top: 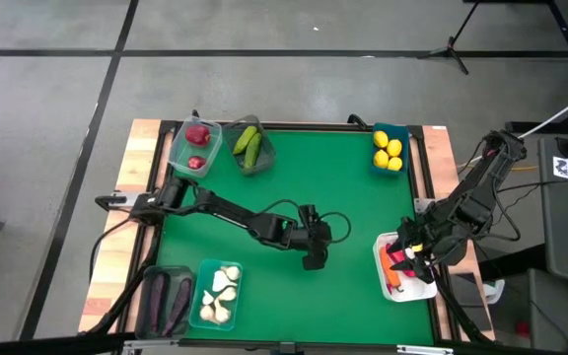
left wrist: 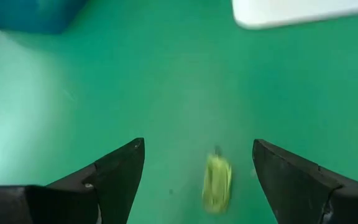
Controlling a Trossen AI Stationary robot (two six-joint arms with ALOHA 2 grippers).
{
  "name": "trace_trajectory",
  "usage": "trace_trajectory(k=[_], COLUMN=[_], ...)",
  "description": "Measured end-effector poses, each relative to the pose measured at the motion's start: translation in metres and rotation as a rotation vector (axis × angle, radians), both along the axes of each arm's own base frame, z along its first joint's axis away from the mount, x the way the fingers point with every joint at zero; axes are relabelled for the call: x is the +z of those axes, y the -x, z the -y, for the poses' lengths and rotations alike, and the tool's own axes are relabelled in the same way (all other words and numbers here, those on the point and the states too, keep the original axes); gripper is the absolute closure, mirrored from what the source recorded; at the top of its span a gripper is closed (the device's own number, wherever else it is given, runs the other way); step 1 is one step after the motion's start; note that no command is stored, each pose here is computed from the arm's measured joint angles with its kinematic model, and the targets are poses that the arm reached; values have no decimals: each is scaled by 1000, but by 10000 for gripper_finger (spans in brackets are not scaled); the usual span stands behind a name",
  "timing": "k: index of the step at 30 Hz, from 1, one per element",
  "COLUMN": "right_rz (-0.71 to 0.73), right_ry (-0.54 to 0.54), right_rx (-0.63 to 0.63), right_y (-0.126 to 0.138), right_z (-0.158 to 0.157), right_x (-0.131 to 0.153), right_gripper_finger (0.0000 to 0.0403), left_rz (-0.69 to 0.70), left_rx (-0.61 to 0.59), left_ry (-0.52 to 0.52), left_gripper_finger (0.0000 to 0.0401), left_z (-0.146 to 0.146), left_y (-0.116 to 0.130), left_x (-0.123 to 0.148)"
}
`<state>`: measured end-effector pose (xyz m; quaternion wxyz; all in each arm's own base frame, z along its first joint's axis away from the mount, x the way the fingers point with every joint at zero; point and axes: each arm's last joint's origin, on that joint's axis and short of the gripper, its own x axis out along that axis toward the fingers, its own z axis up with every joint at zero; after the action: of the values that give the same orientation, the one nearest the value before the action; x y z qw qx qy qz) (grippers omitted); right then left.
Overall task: Sort produce into baskets
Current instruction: Put the green chili pepper into the white bin
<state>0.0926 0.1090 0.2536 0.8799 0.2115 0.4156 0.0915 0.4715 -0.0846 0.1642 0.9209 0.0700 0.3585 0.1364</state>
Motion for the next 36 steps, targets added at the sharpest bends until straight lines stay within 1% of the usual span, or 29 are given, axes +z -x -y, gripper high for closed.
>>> trace_trajectory(k=[4, 11, 15, 26, 30, 32, 36], right_rz=[1, 1, 1, 10, 13, 13, 12], right_ry=[-1, -2, -2, -16, -21, -20, -21], right_rx=[0, -1, -1, -1, -1, -1, 0], right_y=[0, 0, 0, -1, -1, -1, -1], right_z=[0, 0, 0, -1, -1, -1, -1], right_x=[0, 0, 0, 1, 2, 1, 1], right_gripper_finger=[159, 159, 159, 159, 159, 159, 159], left_rz=[-23, -25, -41, -18, -33, -45, -52], left_rx=[-1, -39, -76, -71, -70, -61, -43], left_ry=[-2, 46, 101, 112, 122, 133, 149], left_gripper_finger=[105, 105, 107, 164, 175, 177, 178], left_z=[-3, -6, -10, -15, -14, -14, -14], left_y=[6, 11, 12, 10, 9, 9, 9], left_x=[-15, -28, -32, -36, -44, -53, -58])
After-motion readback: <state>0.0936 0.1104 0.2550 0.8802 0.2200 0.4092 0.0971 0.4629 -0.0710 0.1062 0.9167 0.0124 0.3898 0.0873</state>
